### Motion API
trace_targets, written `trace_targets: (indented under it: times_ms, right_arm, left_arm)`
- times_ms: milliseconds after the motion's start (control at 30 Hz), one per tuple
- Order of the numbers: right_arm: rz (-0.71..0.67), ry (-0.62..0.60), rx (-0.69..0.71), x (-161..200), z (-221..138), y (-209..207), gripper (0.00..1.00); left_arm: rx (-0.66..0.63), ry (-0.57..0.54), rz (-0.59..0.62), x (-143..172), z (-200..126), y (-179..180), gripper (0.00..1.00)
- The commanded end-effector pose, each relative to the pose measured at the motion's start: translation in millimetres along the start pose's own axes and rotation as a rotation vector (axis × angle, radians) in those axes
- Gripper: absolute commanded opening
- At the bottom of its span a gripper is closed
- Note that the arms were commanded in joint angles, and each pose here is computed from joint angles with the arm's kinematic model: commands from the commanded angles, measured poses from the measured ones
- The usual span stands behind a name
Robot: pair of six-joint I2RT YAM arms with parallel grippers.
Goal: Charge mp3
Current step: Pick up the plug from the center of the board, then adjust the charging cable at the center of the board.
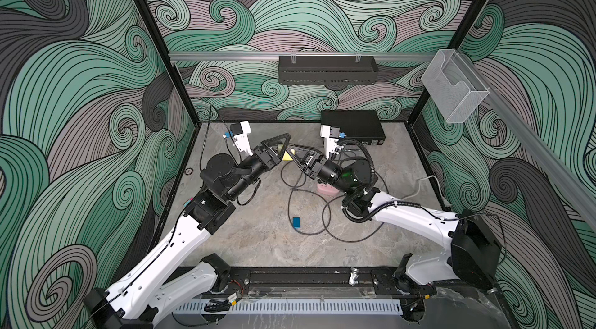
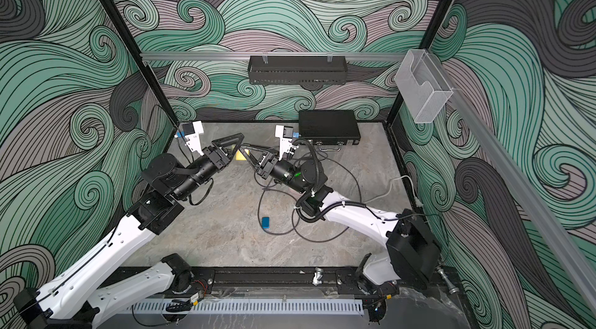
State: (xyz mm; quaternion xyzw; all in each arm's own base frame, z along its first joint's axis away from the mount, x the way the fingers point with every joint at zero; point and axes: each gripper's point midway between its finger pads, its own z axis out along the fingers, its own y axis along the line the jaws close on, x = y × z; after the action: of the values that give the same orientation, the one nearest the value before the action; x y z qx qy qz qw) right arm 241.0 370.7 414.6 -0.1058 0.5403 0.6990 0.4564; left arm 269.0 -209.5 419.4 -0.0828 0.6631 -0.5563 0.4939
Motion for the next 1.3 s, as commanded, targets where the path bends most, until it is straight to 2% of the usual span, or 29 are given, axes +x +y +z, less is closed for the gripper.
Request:
trace_targets:
  times_ms: [0,200,333,433,533,700,833,933,1033,1167,1267]
  right_arm:
    - [-0.157,0.050,0.058,-5.7,-16.5,8.2,0.00]
    - [-0.390,0.237,0.213,-0.2,-41.6,-4.7,0.00]
    - [-0.549,0.466,0.345,9.2,-61.0,-23.6,0.00]
    - [-0.582,0.618,0.502,11.8,-83.6,-51.9,0.00]
    - [-0.537,0.756,0.587,25.2,-106.3,-68.2,0.00]
    - [-0.429,0.935,0.633,54.3,-141.2,-72.2,0.00]
    - [-0.406,1.029,0.787,62.4,-173.6,-93.2,0.00]
    - [-0.354,1.125,0.809,76.9,-185.9,-99.3,0.00]
    - [-0.282,1.154,0.840,84.1,-193.7,-98.5,0.00]
    - [-0.195,1.129,0.796,91.4,-195.2,-80.4,0.00]
    - [-0.183,1.118,0.846,92.3,-206.5,-83.0,0.00]
  left_arm:
    - [-0.026,-0.029,0.086,-14.9,-18.0,-15.6,0.79]
    - [-0.111,-0.123,0.163,-34.2,-47.8,-10.8,0.78]
    - [-0.238,-0.157,0.227,-40.6,-63.5,10.3,0.78]
    - [-0.365,-0.145,0.260,-41.2,-67.6,31.6,0.78]
    - [-0.431,-0.129,0.280,-38.7,-61.2,47.2,0.77]
    - [-0.519,-0.097,0.319,-35.5,-40.1,71.4,0.76]
    - [-0.574,-0.068,0.313,-32.7,-22.0,92.1,0.75]
    - [-0.590,-0.059,0.303,-34.5,-11.7,105.2,0.75]
    - [-0.635,-0.034,0.289,-34.7,-0.1,124.5,0.74]
    - [-0.655,0.099,0.269,-9.2,31.6,152.0,0.72]
    - [-0.591,0.333,0.276,34.6,57.8,165.9,0.71]
